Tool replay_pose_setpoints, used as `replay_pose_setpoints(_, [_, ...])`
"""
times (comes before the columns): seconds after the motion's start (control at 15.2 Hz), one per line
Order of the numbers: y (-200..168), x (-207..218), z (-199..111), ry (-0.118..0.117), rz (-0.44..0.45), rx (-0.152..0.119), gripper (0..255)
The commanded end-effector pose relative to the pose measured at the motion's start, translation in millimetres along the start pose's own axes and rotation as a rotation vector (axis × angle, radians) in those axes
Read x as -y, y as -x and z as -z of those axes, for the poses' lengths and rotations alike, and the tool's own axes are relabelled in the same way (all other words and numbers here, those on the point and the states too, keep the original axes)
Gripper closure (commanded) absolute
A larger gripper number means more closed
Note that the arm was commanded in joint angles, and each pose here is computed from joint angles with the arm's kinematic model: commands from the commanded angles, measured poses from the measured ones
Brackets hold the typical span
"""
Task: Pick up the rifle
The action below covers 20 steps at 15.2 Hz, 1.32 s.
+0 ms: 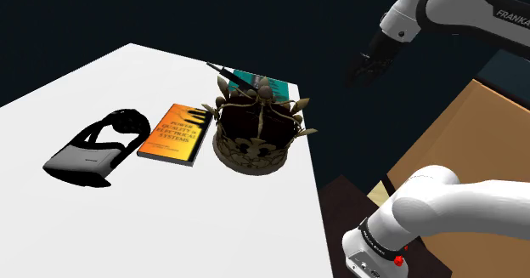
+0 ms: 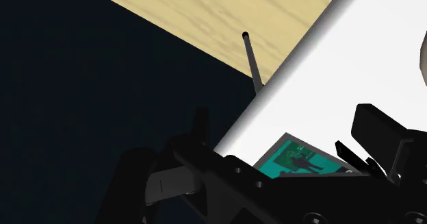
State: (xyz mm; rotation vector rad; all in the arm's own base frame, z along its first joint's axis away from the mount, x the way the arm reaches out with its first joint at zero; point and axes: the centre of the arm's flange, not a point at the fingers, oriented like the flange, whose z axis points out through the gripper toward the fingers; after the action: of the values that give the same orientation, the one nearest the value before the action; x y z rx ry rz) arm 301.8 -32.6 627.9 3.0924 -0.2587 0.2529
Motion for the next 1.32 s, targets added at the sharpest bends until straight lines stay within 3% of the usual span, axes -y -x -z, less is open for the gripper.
replay_pose_setpoints(0.0, [0, 0, 0, 0.000, 0.000, 0.000, 0])
replay_pose_setpoints(0.59, [-90, 32, -53, -0.092, 0.296, -0.050, 0])
replay_pose_setpoints(1.25, [-176, 101, -102, -0.194, 0.626, -0.107, 0])
